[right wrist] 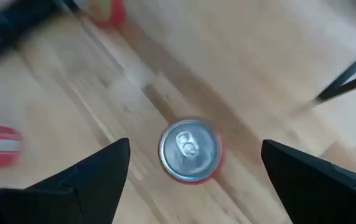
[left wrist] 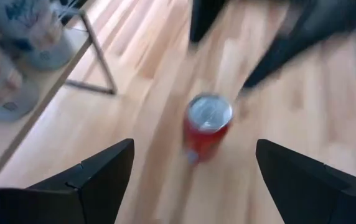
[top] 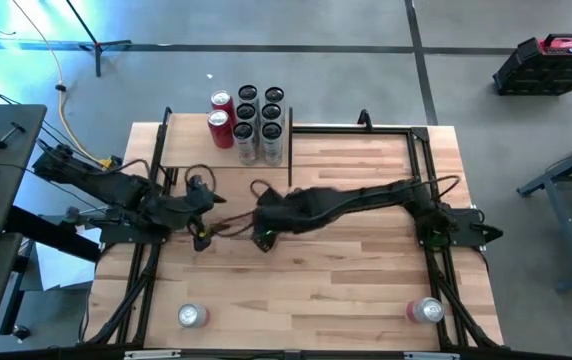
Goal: Place canned beverage on shelf
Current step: Put the red soda can on the shelf aligned with the other red soda cans
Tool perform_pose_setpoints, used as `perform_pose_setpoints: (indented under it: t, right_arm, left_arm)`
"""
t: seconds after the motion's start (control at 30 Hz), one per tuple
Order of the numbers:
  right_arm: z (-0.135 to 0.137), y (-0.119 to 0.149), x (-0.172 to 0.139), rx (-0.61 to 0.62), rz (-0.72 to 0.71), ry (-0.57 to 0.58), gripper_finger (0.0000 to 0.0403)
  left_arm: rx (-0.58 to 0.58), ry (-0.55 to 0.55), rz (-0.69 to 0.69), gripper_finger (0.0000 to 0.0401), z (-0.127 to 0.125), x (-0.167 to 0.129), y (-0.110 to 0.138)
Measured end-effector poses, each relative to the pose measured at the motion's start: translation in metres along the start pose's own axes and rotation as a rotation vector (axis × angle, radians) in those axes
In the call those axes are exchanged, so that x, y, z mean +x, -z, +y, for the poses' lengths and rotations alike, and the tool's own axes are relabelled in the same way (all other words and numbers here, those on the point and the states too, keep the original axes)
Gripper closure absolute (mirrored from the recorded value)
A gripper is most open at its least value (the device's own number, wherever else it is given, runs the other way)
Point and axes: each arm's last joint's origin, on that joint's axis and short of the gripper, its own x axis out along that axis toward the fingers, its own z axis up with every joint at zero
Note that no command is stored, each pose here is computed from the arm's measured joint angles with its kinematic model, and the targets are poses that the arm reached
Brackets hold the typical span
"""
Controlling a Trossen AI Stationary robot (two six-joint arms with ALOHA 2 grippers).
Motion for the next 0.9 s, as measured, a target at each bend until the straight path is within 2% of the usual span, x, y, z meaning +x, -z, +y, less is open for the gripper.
perform_pose_setpoints:
  t: [0.13, 0.3, 0.43, 0.6, 0.73, 0.9]
  right_arm:
    - [-0.02, -0.023, -0.067, 0.0, -0.167, -0.053, 0.0054]
    - [-0.039, -0.034, -0.093, -0.037, -0.284, 0.029, 0.0054]
    - [-0.064, -0.041, -0.145, -0.007, -0.435, 0.074, 0.0054]
    - [-0.076, -0.031, -0.162, -0.099, -0.41, 0.126, 0.0054]
    - [-0.093, -0.019, -0.192, -0.123, -0.413, 0.159, 0.0054]
    - [-0.101, 0.004, -0.205, -0.129, -0.356, 0.228, 0.0054]
  left_arm:
    - [0.016, -0.027, -0.028, 0.0075, 0.001, 0.007, -0.006]
    - [0.015, -0.016, 0.037, 0.0075, 0.002, 0.026, -0.001]
    - [-0.042, 0.0, 0.055, 0.0075, -0.001, 0.042, 0.012]
    - [-0.205, 0.076, 0.004, 0.0075, -0.01, 0.054, 0.012]
    - [-0.319, 0.117, -0.084, 0.0075, -0.022, 0.056, 0.005]
    - [-0.364, 0.091, -0.154, 0.0076, -0.039, 0.052, -0.009]
